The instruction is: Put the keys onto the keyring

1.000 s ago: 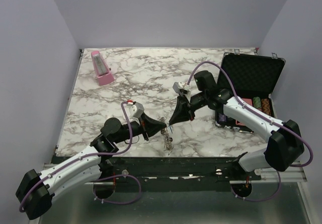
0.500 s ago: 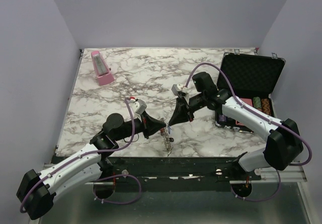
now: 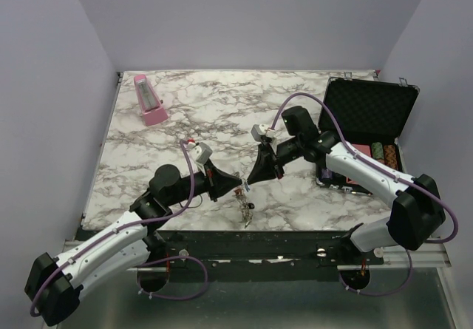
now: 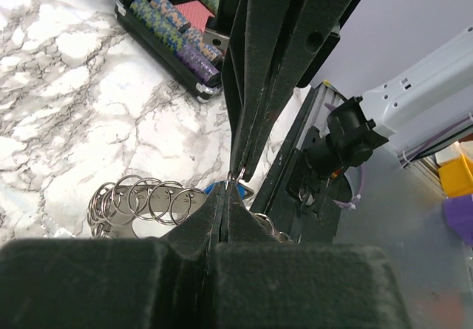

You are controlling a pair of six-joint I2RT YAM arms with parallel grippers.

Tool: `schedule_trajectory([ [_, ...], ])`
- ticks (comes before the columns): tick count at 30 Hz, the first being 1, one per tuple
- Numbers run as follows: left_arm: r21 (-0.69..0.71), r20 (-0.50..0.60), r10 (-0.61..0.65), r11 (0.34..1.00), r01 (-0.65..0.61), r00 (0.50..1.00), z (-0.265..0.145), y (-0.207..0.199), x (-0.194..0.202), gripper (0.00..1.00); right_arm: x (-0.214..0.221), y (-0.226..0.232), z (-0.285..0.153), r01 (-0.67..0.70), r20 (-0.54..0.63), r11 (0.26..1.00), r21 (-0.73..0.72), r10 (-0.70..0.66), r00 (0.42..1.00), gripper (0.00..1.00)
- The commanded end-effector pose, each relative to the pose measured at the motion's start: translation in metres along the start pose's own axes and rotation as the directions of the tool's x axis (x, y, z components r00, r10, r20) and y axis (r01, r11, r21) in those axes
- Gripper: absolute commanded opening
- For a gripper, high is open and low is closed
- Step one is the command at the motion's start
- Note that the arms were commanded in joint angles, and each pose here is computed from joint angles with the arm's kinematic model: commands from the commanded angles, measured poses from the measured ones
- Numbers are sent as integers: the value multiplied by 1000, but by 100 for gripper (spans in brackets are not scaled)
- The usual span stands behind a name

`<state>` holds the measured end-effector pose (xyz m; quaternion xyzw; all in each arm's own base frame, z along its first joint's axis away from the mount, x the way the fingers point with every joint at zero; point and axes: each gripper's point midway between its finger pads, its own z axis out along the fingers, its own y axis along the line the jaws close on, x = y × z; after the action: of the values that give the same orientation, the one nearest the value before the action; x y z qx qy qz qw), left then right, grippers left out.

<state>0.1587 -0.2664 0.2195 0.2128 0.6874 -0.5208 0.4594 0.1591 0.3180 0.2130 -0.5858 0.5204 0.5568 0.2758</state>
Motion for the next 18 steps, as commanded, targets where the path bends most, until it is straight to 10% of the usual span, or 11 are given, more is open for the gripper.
schedule_trajectory([
  [1, 7, 145, 11, 1000, -12, 989, -4, -5, -30, 0, -2, 3, 5, -35, -2, 999, -15, 35, 999, 0],
  [18, 61, 293, 13, 998, -32, 956, -15, -13, -45, 0, -4, 11, 9, -83, 43, 994, -74, 87, 995, 0],
])
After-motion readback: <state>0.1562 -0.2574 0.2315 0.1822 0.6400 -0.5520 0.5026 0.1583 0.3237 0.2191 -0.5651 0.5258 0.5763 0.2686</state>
